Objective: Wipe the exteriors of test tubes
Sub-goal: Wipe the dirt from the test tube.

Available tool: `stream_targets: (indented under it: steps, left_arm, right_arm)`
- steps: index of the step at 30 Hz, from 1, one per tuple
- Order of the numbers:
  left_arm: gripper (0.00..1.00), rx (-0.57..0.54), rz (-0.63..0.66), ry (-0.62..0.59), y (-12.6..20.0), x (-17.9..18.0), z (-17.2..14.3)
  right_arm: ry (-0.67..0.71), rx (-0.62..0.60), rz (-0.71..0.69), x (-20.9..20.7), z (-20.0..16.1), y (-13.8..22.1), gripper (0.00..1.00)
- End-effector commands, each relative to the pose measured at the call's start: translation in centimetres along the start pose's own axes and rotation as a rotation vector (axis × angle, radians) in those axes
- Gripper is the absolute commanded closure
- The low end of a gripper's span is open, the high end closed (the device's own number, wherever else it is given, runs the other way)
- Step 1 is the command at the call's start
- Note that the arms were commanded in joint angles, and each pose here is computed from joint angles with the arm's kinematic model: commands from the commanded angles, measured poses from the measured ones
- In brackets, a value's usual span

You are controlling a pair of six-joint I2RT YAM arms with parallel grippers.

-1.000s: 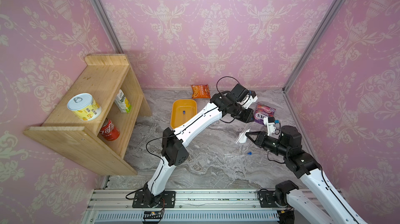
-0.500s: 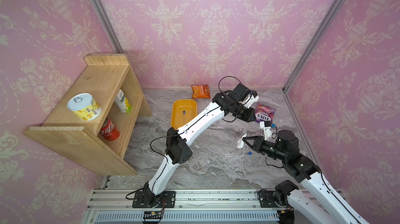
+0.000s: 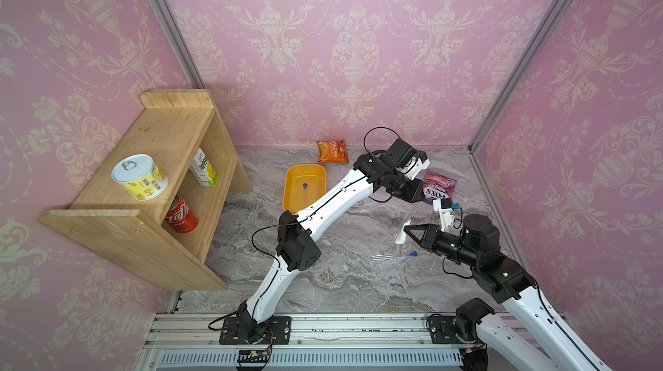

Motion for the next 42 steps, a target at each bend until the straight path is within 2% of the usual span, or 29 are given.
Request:
stream_targets:
  steps: [1,10,18,24,42]
  left_arm:
    - [0.81,0.001,-0.03,-0.004,0.4,-0.6,0.2]
    - [0.81,-0.005,-0.037,-0.01,0.7,-1.0,0.3]
    - [0.81,-0.005,-0.039,-0.011,0.7,-1.0,0.3]
    - [0.81,-0.014,-0.042,-0.014,0.7,-1.1,0.5]
    - [0.81,-0.017,-0.046,-0.009,0.3,-1.0,0.9]
  right_arm:
    - [0.056,-0.038,-0.07,-0.1,1.8,0.7,1.0]
    - [0.062,-0.099,-0.179,-2.0,5.2,2.3,1.0]
    - [0.04,-0.137,-0.144,-2.3,7.0,2.2,1.0]
    - [-0.005,-0.111,-0.046,-2.1,5.8,1.4,1.0]
    - [-0.028,0.003,0.025,-1.1,-0.5,-0.2,1.0]
Point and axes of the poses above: each gripper's point midway between its finger pads, its own y axis back along the fingers, its own x axis along the line the jaws close on, z = x × y, the point moved 3 cm from there along y, back along the fingers, and after that the axes turned 5 degrees about y, right-handed, at the moved point
